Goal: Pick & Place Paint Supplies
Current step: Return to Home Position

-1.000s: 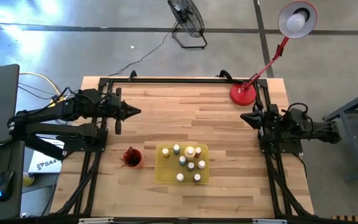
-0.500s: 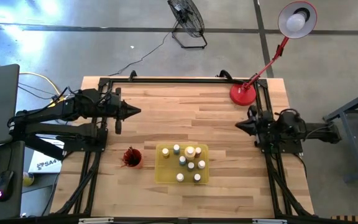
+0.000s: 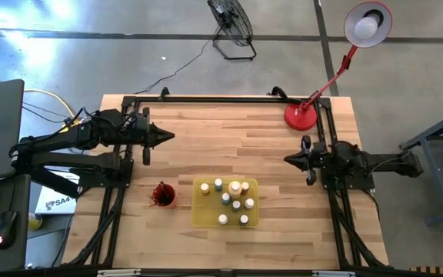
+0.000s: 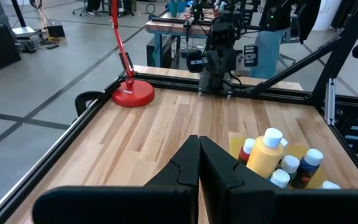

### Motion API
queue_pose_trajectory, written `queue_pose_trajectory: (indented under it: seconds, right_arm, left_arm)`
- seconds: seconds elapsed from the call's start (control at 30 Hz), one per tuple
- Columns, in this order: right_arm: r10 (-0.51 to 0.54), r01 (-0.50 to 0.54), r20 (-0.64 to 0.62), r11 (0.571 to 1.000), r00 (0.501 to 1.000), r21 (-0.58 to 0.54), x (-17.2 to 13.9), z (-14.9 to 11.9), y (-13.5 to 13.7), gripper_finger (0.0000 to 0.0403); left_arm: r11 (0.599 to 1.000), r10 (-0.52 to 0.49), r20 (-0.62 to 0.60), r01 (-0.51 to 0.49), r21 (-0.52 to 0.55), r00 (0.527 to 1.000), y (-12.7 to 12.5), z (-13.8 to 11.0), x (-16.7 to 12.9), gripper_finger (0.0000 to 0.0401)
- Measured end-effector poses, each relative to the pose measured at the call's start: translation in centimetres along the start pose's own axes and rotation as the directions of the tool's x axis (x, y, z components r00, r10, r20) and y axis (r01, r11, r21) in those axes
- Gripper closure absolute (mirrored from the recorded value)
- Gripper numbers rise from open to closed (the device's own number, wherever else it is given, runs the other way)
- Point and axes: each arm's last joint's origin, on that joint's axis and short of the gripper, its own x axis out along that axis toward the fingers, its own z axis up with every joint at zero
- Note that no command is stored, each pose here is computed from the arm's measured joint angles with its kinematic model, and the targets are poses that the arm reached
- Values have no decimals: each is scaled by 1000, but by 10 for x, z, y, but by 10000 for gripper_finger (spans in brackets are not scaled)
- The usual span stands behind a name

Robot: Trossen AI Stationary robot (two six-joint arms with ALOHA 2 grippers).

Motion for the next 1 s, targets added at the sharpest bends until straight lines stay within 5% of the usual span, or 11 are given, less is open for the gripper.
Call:
queue_pose_trajectory:
  seconds: [0.43,0.7,1.0]
  right_arm:
    - [-23,23,-3,1000,1000,0,0,-1,-1,400]
    - [-25,25,-2,1000,1000,5,0,-1,-1,400]
    - [-26,26,-3,1000,1000,6,0,-1,-1,400]
  left_arm:
    - [999,17,-14,-16,34,1000,1,-2,-3,401]
    - [998,13,-69,-17,-66,998,1,-21,-58,401]
    - [999,11,202,-5,-34,979,2,-55,-89,401]
